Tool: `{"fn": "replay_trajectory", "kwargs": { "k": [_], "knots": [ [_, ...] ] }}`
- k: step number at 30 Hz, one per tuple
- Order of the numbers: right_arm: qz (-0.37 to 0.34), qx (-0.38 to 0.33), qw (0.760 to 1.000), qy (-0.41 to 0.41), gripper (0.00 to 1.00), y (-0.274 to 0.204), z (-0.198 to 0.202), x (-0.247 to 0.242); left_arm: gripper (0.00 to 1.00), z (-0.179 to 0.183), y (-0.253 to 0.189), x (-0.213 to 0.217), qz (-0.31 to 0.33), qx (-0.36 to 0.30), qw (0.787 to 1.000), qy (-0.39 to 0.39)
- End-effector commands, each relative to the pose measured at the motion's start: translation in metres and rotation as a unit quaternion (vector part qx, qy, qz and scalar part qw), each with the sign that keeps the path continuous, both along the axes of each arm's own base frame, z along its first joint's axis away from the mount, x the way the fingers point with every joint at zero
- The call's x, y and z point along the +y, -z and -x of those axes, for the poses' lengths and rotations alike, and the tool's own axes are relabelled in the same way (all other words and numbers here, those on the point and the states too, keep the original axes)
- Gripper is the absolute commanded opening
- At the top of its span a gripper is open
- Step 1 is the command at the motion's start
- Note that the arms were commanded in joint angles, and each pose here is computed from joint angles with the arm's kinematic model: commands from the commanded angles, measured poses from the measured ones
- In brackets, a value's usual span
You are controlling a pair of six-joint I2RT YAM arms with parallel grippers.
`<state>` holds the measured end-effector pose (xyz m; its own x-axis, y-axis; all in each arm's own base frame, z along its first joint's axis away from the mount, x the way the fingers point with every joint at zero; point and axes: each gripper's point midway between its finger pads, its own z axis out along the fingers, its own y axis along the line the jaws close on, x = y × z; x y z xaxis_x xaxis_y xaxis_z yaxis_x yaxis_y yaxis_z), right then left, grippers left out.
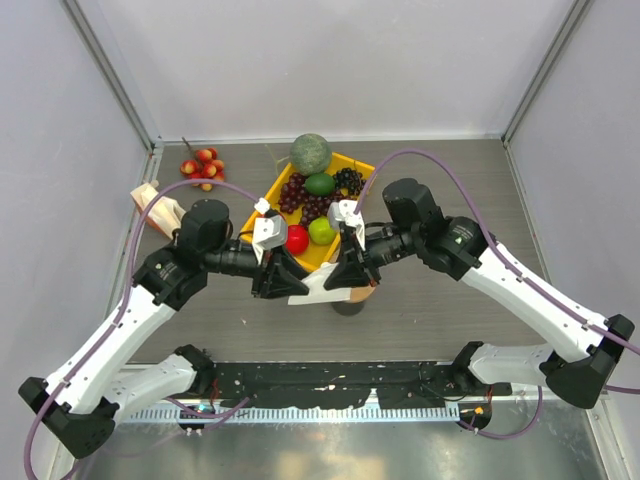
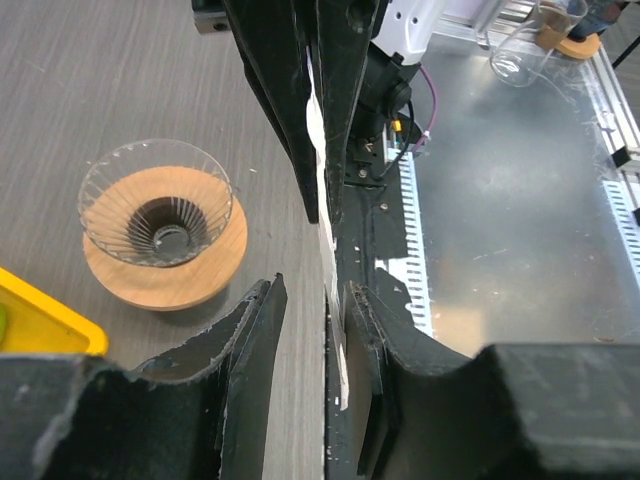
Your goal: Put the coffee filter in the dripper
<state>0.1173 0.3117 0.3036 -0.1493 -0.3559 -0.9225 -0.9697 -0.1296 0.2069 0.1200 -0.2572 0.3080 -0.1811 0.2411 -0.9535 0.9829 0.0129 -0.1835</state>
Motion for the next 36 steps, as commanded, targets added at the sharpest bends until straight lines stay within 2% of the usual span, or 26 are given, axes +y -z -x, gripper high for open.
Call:
{"fn": "replay_trajectory", "kwargs": {
  "k": [1, 2, 3, 5, 6, 8, 11, 14, 17, 21, 24, 25, 27, 32, 33, 35, 36],
  "knots": [
    [-0.026, -0.023, 0.999, 0.001, 0.05, -0.026, -0.001, 0.003, 0.38, 0.007, -0.007, -0.006, 0.025, 0.009, 0.999, 0.024],
    [-0.026, -0.022, 0.999, 0.002, 0.05, -0.026, -0.002, 0.004, 0.35, 0.008, -0.005, -0.006, 0.025, 0.014, 0.999, 0.026],
    [-0.030, -0.022, 0.999, 0.004, 0.06, -0.028, -0.002, 0.004, 0.26, 0.009, -0.004, -0.006, 0.027, 0.020, 0.999, 0.026],
    [-0.039, -0.016, 0.999, 0.000, 0.19, -0.033, 0.000, 0.004, 0.00, 0.011, -0.003, -0.006, 0.030, 0.027, 0.999, 0.029],
    [-0.043, -0.009, 0.999, 0.003, 0.38, -0.035, 0.001, 0.003, 0.00, 0.014, -0.005, -0.005, 0.037, 0.042, 0.998, 0.030],
    [-0.055, -0.009, 0.998, 0.013, 0.57, -0.042, -0.002, -0.001, 0.00, 0.013, -0.016, -0.006, 0.061, 0.070, 0.995, 0.027],
    [-0.085, -0.012, 0.995, 0.048, 0.66, -0.054, -0.019, -0.009, 0.00, 0.003, -0.037, -0.005, 0.110, 0.086, 0.990, 0.009],
    [-0.119, 0.021, 0.989, 0.083, 0.74, -0.066, -0.030, -0.015, 0.00, -0.002, -0.052, -0.002, 0.175, 0.113, 0.978, -0.006],
    [-0.132, 0.068, 0.985, 0.086, 0.76, -0.069, -0.030, -0.015, 0.00, -0.009, -0.065, -0.001, 0.217, 0.146, 0.965, -0.027],
    [-0.153, 0.098, 0.981, 0.074, 0.77, -0.078, -0.030, -0.008, 0.00, -0.019, -0.068, -0.001, 0.230, 0.151, 0.960, -0.048],
    [-0.169, 0.098, 0.978, 0.069, 0.69, -0.082, -0.034, -0.003, 0.00, -0.023, -0.074, 0.000, 0.248, 0.156, 0.955, -0.053],
    [-0.166, 0.104, 0.978, 0.070, 0.56, -0.078, -0.035, -0.003, 0.00, -0.023, -0.075, 0.001, 0.250, 0.156, 0.954, -0.052],
    [-0.169, 0.100, 0.978, 0.070, 0.38, -0.076, -0.035, -0.003, 0.00, -0.021, -0.074, 0.001, 0.247, 0.152, 0.956, -0.051],
    [-0.170, 0.076, 0.980, 0.071, 0.18, -0.079, -0.033, -0.009, 0.00, -0.015, -0.046, 0.003, 0.211, 0.153, 0.964, -0.055],
    [-0.169, 0.063, 0.981, 0.069, 0.10, -0.078, -0.033, -0.009, 0.01, -0.014, -0.042, 0.004, 0.208, 0.153, 0.965, -0.053],
    [-0.148, 0.059, 0.984, 0.075, 0.05, -0.069, -0.033, -0.012, 0.36, -0.009, -0.038, 0.006, 0.193, 0.140, 0.970, -0.045],
    [-0.145, 0.033, 0.986, 0.072, 0.05, -0.066, -0.033, -0.014, 0.48, -0.006, -0.039, 0.009, 0.186, 0.123, 0.974, -0.042]
  ]
}}
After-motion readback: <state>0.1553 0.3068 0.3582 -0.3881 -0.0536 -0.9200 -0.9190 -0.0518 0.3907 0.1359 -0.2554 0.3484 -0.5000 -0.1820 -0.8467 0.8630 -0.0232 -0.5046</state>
